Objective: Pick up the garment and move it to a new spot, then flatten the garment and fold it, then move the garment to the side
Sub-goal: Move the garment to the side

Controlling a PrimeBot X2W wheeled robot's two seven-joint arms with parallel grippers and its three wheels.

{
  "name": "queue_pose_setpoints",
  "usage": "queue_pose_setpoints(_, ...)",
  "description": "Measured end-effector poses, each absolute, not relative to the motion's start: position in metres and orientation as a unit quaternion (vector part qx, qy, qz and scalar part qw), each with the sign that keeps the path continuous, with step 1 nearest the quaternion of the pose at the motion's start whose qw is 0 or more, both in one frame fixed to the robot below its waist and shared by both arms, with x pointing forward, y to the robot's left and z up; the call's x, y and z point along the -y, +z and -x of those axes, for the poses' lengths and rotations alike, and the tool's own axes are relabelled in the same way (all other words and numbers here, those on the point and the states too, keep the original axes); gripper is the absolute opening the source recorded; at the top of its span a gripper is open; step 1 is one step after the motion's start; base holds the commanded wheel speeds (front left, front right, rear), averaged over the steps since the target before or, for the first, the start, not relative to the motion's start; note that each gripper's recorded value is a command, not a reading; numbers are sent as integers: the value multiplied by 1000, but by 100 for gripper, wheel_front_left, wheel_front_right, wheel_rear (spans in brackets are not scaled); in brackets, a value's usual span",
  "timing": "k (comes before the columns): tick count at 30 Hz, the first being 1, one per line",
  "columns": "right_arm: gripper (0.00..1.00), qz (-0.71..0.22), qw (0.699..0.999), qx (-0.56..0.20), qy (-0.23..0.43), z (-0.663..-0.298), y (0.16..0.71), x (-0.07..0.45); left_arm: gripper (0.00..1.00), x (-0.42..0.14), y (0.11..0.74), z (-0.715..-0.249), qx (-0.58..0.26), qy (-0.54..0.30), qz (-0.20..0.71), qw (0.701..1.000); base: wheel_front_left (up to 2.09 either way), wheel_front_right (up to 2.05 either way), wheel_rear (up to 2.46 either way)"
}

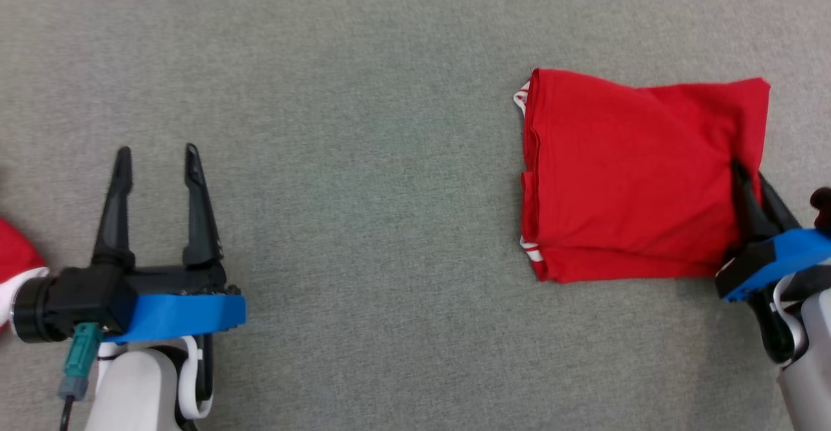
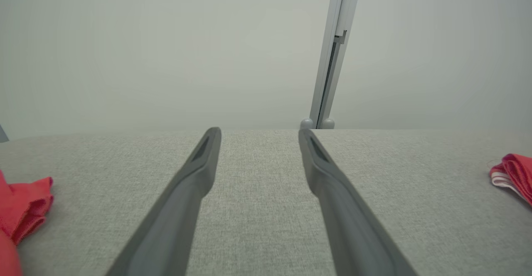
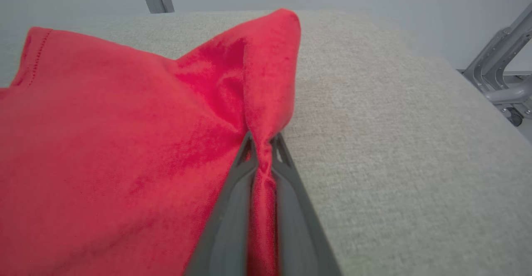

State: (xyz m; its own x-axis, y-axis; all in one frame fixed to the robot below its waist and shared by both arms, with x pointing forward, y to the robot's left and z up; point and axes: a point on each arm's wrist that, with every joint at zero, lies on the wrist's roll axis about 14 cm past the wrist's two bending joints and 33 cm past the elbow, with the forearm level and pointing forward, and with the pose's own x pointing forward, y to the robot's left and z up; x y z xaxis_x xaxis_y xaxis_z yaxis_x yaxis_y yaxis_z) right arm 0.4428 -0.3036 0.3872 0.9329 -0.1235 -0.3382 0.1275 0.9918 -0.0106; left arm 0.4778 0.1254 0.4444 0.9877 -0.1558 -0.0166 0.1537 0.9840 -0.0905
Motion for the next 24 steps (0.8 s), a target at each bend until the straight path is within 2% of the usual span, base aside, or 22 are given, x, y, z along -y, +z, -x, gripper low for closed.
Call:
queue_pose_setpoints(4, 0, 2, 987, -147, -72, -457, 401, 313, 100, -124, 440, -487, -10, -82, 41, 996, 0, 0, 0)
queue_pose_setpoints(11, 0, 48, 992, -100, -66, -511, 444, 329, 100, -122, 437, -496, -8, -89, 37, 995, 0, 0, 0)
queue_pose_setpoints(17, 0, 95, 986, -98, -90, -551, 464, 368, 100, -126, 424, -506, -16, -87, 29, 996, 0, 0, 0)
queue_pose_setpoints(24, 0, 130, 974, -125, -137, -571, 462, 415, 100, -137, 413, -510, -23, -76, 22, 997, 0, 0, 0)
